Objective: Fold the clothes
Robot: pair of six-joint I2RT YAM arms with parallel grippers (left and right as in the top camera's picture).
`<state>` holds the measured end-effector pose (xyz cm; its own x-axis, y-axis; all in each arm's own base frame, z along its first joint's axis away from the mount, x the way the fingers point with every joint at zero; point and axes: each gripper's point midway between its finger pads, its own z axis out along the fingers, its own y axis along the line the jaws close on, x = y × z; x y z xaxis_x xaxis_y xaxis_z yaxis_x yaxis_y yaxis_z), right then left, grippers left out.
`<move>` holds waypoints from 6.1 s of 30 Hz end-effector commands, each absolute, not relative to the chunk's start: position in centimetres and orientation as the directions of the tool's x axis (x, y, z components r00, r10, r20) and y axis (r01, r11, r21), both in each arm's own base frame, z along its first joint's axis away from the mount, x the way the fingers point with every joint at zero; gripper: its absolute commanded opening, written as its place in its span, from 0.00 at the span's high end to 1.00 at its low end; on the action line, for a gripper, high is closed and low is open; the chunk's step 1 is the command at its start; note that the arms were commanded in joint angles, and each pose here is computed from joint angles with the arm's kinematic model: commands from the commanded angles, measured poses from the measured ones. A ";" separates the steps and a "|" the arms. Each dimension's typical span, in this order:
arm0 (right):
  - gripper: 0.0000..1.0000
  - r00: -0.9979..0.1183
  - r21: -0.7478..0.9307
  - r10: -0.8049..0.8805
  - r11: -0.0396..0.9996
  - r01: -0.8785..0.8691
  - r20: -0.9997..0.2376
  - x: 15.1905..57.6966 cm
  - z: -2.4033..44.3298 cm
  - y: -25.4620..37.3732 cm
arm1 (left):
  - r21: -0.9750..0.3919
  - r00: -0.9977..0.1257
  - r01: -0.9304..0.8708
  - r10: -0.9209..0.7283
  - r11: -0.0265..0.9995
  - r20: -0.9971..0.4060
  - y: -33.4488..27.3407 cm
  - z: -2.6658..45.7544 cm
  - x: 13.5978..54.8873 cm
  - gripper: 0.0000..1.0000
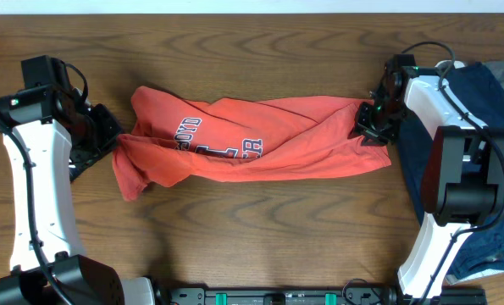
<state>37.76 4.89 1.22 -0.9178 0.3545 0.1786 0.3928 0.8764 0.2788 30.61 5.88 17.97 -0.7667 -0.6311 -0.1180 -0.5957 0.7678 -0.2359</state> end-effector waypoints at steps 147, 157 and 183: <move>0.99 -0.906 -0.005 0.340 0.937 0.350 0.253 30.6 8.6 -0.9 | -0.220 -0.812 -0.566 -0.489 0.795 0.320 4.1 15.8 26.2 0.94; 0.99 -0.885 -0.029 0.338 0.937 0.347 0.321 26.5 7.8 -1.0 | -0.053 -0.731 -0.674 -0.654 0.737 0.195 5.8 15.2 18.2 0.94; 0.99 -0.943 0.190 0.291 0.947 0.259 -0.162 31.2 11.9 -1.2 | -0.205 -0.629 -0.757 -0.777 0.621 -0.030 7.7 15.8 22.0 0.94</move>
